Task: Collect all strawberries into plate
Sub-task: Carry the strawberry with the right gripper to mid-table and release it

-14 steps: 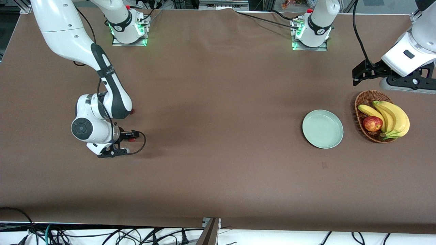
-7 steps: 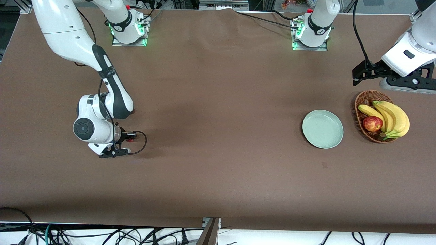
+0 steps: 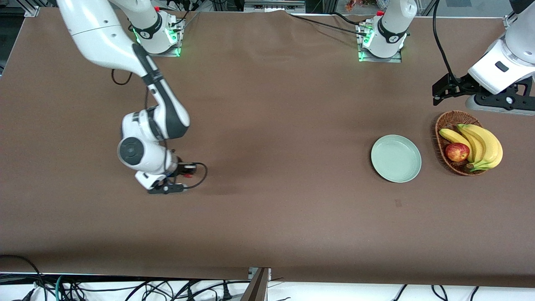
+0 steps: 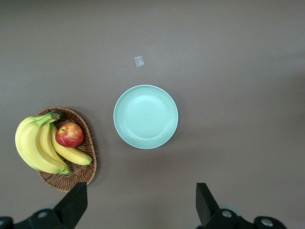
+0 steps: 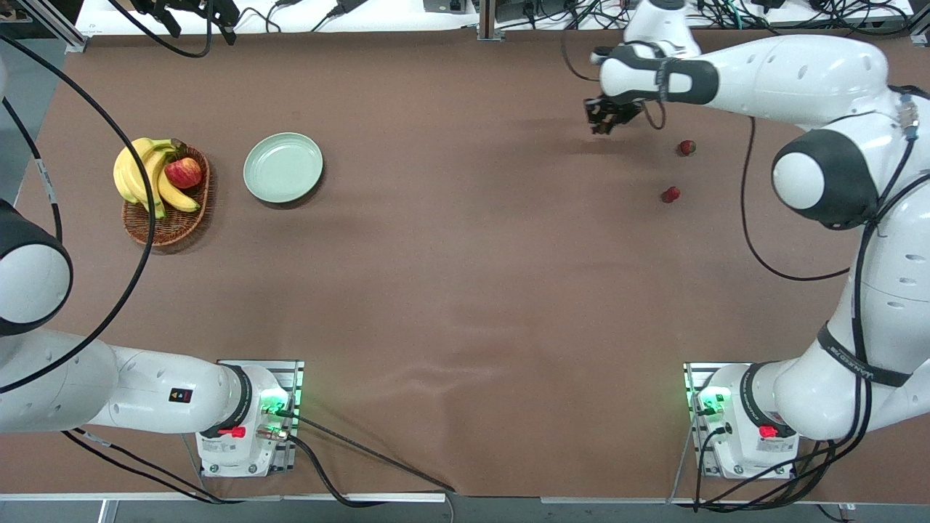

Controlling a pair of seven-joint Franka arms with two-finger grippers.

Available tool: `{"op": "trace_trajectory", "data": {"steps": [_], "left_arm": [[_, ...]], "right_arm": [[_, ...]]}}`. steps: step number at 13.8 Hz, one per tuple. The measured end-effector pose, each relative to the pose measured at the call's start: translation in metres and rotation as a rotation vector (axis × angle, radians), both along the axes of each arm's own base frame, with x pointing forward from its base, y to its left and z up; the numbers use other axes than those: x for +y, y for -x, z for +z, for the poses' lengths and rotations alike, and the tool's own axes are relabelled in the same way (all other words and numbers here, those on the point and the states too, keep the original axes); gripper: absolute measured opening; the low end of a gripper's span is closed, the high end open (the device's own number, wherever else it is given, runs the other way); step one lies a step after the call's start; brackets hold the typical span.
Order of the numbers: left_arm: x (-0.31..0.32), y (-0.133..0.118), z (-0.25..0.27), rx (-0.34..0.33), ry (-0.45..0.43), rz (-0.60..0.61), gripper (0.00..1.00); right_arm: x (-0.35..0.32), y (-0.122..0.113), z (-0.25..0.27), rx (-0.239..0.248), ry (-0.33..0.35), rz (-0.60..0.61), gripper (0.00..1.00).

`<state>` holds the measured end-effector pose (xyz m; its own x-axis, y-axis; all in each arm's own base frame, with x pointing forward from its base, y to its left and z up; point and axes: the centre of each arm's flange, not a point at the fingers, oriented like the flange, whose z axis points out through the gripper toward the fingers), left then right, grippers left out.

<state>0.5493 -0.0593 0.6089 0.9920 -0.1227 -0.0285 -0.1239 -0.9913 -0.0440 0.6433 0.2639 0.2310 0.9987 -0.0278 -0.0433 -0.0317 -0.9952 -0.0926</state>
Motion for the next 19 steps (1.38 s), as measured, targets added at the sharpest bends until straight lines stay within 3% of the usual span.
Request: {"op": "trace_trajectory", "data": {"steps": [4,8,10,12,14,16,19], "left_arm": [[0.0,0.0,0.0,0.0,0.0,0.0,1.0],[0.0,0.0,0.0,0.0,0.0,0.0,1.0],[0.0,0.0,0.0,0.0,0.0,0.0,1.0],[0.0,0.0,0.0,0.0,0.0,0.0,1.0],[0.0,0.0,0.0,0.0,0.0,-0.001,1.0],[0.0,0.0,0.0,0.0,0.0,-0.001,1.0],[0.0,0.0,0.0,0.0,0.0,0.0,1.0]], "right_arm": [[0.15,0.039,0.016,-0.051,-0.058,-0.211,0.32],[0.265,0.093,0.001,-0.142,-0.214,-0.328,0.32],[0.306,0.125,-0.019,-0.156,-0.277,-0.36,0.32],[0.33,0.15,-0.04,-0.155,-0.299,-0.354,0.32],[0.335,0.155,-0.049,-0.155,-0.3,-0.351,0.32],[0.331,0.146,-0.043,-0.171,-0.306,-0.359,0.47],[0.311,0.115,-0.024,-0.181,-0.277,-0.377,0.81]]}}
